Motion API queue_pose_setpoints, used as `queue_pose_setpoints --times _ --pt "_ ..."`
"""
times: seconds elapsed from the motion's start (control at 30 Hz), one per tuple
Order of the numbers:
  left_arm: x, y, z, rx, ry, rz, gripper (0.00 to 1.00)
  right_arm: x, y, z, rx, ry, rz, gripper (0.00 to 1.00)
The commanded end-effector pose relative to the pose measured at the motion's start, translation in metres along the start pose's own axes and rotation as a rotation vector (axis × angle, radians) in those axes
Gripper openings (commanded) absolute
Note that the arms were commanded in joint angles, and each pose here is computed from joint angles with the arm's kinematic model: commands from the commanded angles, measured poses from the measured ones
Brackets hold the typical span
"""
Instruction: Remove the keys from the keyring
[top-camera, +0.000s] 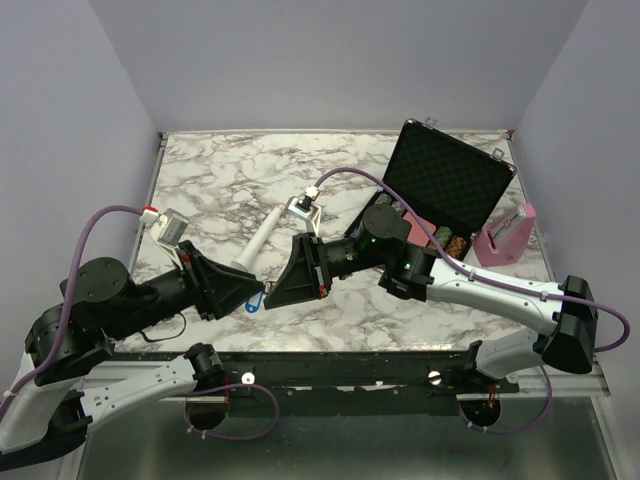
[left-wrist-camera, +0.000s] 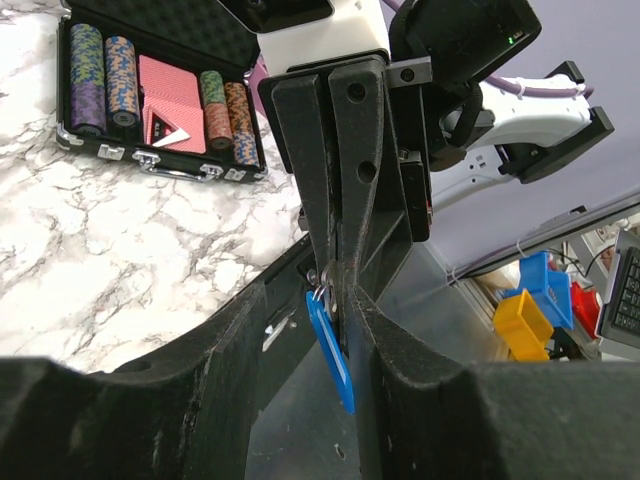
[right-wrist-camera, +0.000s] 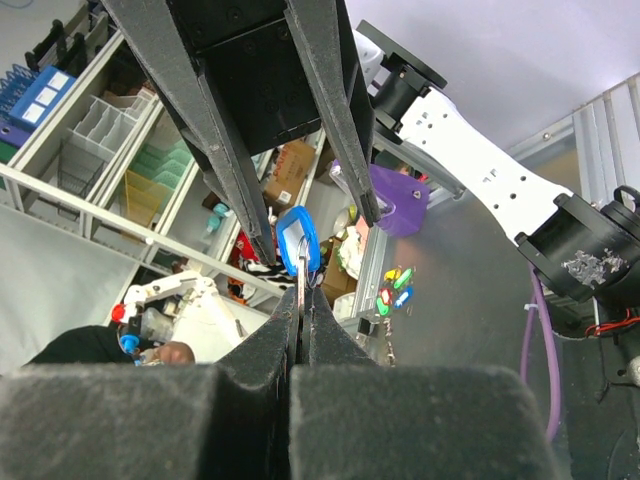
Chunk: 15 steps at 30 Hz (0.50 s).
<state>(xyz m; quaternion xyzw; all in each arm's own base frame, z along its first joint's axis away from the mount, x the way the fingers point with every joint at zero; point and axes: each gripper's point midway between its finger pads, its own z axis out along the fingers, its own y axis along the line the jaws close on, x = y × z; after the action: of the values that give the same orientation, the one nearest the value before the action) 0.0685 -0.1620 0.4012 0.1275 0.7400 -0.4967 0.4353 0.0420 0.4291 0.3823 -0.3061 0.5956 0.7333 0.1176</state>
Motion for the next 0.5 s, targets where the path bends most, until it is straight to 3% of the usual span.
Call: queue_pose_setpoints --times 0.0,0.23,0.47 --pt "-0.0006 -0.0029 -0.0020 0.007 0.011 0.009 0.45 0.0004 0.0112 0.0036 -0.027 0.017 -0.030 0.01" --pt "0.0030 -0.0025 -0.0015 0.008 0.027 0.006 0.44 -0.0002 0.0135 0.0035 -0.030 0.015 -0.036 0.01" --pt "0.0048 -0.0045 -0.0015 0.019 0.038 0.004 0.28 0.0003 0.0115 0.0042 -0.025 0.013 -0.032 0.01"
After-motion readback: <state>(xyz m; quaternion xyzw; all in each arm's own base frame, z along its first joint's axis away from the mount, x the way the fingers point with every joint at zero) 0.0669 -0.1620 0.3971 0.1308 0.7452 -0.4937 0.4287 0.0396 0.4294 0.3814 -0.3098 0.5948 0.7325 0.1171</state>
